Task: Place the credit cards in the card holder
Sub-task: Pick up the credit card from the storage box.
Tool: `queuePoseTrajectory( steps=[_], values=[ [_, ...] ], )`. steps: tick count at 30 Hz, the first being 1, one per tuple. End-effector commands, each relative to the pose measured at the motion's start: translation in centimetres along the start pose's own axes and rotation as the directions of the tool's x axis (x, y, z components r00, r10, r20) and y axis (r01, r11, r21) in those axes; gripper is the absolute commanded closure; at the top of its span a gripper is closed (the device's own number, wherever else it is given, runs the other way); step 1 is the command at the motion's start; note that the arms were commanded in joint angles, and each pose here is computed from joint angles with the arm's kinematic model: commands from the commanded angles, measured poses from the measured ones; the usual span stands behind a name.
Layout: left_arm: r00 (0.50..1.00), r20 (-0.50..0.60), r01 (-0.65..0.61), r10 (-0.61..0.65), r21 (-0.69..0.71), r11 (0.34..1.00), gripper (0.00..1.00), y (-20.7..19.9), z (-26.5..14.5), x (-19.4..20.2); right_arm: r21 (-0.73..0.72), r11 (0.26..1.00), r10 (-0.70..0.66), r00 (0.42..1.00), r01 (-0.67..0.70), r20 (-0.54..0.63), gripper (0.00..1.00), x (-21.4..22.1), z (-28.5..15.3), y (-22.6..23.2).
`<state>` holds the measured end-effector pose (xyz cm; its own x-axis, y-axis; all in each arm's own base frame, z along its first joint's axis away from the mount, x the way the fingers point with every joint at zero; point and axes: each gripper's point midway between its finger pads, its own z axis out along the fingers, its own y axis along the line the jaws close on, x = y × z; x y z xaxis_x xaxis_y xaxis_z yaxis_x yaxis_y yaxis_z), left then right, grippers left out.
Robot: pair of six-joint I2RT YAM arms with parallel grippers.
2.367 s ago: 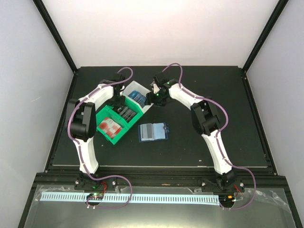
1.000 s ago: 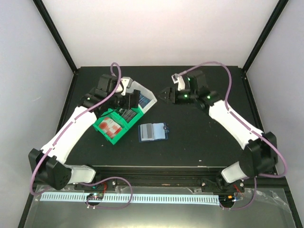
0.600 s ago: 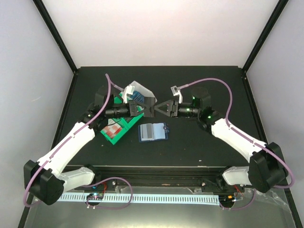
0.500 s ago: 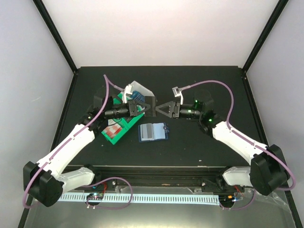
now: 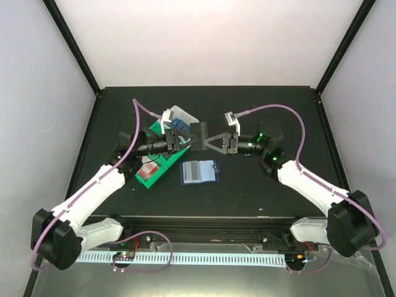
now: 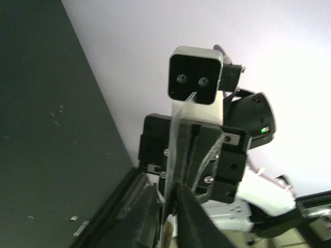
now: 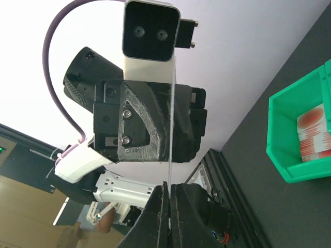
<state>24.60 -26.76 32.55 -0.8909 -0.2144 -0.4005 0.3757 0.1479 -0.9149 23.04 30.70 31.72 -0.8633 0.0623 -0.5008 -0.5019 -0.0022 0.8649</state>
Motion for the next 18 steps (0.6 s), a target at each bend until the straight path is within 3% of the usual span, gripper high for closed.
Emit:
queuePoseTrajectory(
  steps=[1, 4, 6, 12, 18],
  values=[
    [0.999, -0.01, -0.031, 0.03, -0.051, 0.998, 0.82, 1.0, -0.3, 0.8, 0.008, 0.998, -0.062, 0.998, 0.062, 0.001, 0.99, -0.1, -0.1, 0.8],
    [0.998, 0.014, -0.052, 0.058, -0.249, 0.967, 0.49, 4.9, -1.3, 1.0, 0.128, 0.99, -0.063, 0.998, 0.063, -0.004, 0.99, 0.5, -0.5, -1.9],
    [0.996, 0.036, -0.059, 0.08, -0.399, 0.915, 0.37, 8.1, -2.5, 1.1, 0.233, 0.971, -0.051, 0.999, 0.053, -0.017, 0.99, 1.4, -1.0, -4.5],
    [0.998, 0.002, -0.051, 0.063, -0.567, 0.822, 0.33, 14.8, -3.6, 3.5, 0.51, 0.86, 0.066, 0.996, -0.029, -0.053, 0.99, 5.4, -3.2, -13.8],
    [0.996, -0.087, -0.081, 0.031, -0.669, 0.739, 0.4, 19.7, -2.0, 6.0, 0.577, 0.811, 0.159, 0.986, -0.099, -0.054, 0.99, 8.2, -3.6, -19.3]
  ],
)
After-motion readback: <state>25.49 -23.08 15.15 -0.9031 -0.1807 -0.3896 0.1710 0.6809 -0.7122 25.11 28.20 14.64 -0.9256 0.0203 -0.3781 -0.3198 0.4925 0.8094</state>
